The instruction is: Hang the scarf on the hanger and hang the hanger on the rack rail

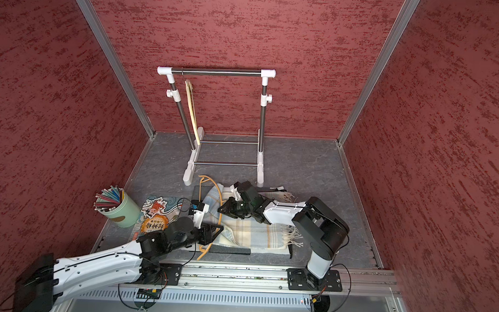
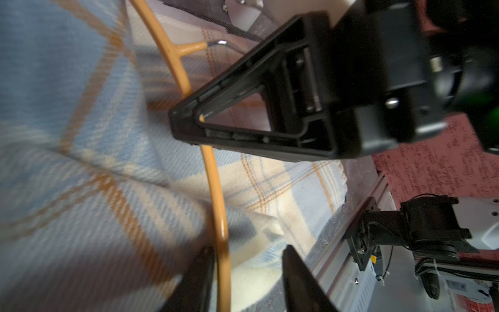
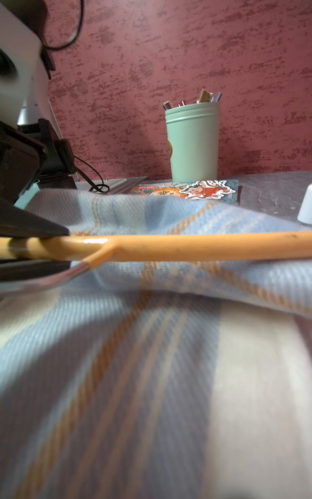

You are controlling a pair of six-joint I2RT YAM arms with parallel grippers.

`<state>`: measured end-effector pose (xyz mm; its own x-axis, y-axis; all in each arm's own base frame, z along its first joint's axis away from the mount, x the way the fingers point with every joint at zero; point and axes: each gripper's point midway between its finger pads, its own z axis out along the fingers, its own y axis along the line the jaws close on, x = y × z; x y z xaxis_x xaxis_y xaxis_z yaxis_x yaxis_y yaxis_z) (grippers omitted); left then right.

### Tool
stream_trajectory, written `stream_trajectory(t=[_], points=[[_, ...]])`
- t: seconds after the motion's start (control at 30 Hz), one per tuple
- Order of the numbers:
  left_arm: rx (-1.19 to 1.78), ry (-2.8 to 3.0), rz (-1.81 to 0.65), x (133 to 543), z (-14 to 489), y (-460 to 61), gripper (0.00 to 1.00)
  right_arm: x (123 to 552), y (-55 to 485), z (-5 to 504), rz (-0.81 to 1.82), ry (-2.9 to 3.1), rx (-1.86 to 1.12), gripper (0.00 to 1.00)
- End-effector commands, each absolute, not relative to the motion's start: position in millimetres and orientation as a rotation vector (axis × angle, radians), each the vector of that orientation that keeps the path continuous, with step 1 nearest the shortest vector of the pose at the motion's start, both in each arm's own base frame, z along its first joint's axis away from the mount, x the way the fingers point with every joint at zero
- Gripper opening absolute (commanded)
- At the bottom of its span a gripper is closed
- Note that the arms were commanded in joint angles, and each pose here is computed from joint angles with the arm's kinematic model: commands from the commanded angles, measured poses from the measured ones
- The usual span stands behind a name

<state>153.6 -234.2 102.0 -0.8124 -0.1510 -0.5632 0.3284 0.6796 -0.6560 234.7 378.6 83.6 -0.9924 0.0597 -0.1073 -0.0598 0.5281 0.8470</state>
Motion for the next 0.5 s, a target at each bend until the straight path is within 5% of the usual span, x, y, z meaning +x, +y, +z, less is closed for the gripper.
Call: stream_trajectory(t=[0.0,0.13,0.27,0.47], points=[[0.154,2.267,-1.078,150.9,137.4,-233.4,0.84,240.2,368.9,89.6,1.399,2.604,-0.014,0.0],[0.082,2.233,-0.993,152.5,175.3,-200.0,1.0,240.2,355.3,86.6,1.356,2.62,0.01,0.0],[-0.164,2.339,-0.689,167.8,160.9,-146.2,0.99,240.5,346.6,86.7,1.343,2.618,0.039,0.0],[-0.234,2.487,-0.729,182.2,112.0,-154.7,0.96,239.5,343.5,86.1,1.336,2.625,0.061,0.0]])
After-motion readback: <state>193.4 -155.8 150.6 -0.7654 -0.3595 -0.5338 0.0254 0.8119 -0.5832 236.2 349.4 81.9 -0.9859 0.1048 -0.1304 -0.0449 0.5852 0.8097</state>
